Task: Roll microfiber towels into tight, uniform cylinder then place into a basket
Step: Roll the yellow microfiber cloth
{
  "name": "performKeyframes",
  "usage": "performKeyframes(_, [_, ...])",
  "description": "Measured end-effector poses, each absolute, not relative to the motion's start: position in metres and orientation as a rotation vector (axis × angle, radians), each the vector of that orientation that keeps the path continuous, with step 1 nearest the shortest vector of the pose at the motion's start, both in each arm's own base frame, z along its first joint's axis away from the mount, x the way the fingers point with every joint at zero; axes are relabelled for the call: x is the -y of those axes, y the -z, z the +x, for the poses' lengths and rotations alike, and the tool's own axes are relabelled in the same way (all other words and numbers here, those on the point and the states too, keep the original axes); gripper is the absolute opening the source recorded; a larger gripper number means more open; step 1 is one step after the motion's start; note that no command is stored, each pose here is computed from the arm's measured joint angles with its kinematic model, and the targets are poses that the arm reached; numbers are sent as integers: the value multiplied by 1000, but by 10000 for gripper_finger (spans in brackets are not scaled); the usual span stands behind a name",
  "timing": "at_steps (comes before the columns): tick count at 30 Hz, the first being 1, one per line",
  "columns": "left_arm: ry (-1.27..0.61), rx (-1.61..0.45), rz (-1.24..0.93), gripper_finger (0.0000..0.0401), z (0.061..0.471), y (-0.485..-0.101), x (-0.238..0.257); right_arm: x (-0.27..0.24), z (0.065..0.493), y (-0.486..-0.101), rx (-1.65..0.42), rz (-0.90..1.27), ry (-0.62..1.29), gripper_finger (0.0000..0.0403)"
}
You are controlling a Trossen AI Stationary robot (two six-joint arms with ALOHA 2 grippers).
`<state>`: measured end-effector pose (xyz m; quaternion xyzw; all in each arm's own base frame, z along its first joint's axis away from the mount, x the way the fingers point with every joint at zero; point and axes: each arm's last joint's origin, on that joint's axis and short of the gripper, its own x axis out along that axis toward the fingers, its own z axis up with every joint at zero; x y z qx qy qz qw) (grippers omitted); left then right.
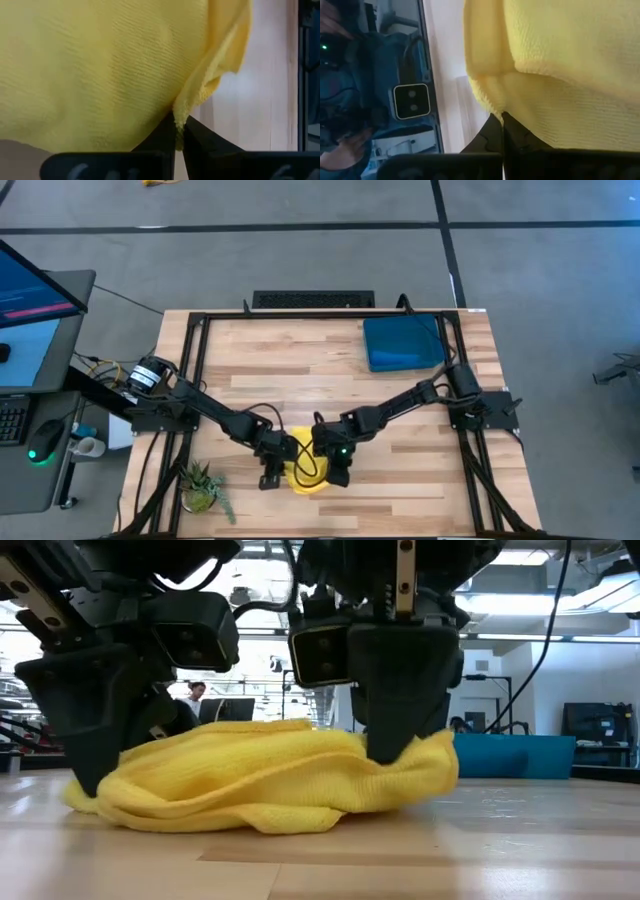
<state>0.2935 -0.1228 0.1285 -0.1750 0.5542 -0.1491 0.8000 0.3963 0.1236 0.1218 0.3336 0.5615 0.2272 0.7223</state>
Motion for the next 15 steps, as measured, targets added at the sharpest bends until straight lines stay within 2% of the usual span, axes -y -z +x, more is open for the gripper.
performKeyframes(15, [360, -1125, -392, 15, 297, -133, 129, -130, 398, -123, -1185, 687, -443, 5])
